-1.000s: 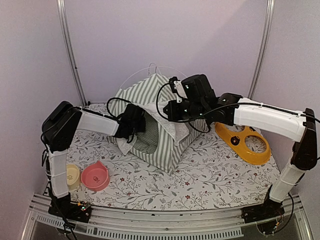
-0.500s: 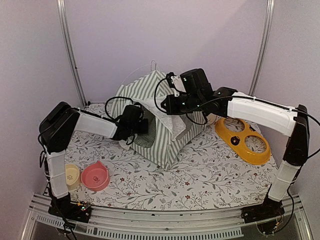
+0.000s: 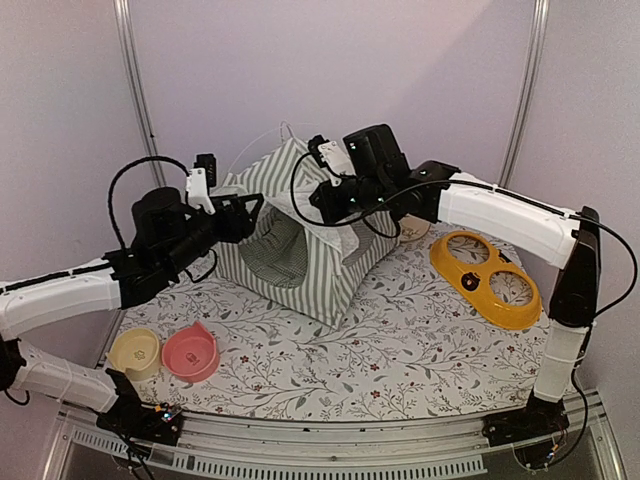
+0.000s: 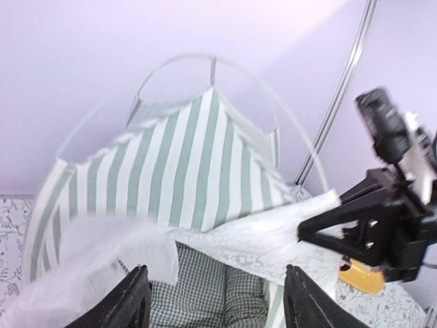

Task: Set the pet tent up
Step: Place the tent at the corner of the board.

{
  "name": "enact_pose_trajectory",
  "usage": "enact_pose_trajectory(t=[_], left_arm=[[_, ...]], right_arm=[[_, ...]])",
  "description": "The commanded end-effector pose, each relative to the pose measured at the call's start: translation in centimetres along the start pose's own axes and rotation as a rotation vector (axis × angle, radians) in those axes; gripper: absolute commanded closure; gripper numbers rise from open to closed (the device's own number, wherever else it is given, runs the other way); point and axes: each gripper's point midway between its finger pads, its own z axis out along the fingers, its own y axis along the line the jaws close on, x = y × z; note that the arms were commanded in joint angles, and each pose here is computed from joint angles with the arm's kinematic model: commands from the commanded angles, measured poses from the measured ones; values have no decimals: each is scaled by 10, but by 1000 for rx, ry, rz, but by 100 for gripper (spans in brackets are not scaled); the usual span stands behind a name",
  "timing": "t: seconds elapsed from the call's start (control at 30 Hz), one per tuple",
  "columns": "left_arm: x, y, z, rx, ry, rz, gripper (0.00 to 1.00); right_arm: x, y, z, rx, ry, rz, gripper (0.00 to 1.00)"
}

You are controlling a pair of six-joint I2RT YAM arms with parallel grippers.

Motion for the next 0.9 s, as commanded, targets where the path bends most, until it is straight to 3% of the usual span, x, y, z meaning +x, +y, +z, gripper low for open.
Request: enact_pose_trajectory(t=[0.0, 0.17, 0.3, 0.5, 0.6, 0.67, 0.87], left_arm=[[-36, -3, -40, 28, -66, -22, 34], [-67, -5, -76, 55, -132, -38, 35], [-79, 9, -91, -15, -144, -42, 34], [-71, 44, -82, -127, -81, -72, 33], [-61, 70, -71, -177, -37, -109, 33], [-53, 81, -67, -193, -17, -119, 33], [-34, 102, -48, -217, 40, -142, 34]], right_arm=[[-33, 32, -9, -75, -91, -199, 100], [-42, 42, -5, -144, -140, -325, 100], [-54, 38, 4, -233, -196, -351, 100], [-81, -29, 61, -107, -245, -342, 98], [-75, -43, 81, -61, -193, -320, 59], [-73, -34, 74, -76, -177, -302, 40], [-65, -12, 25, -76, -151, -263, 19]])
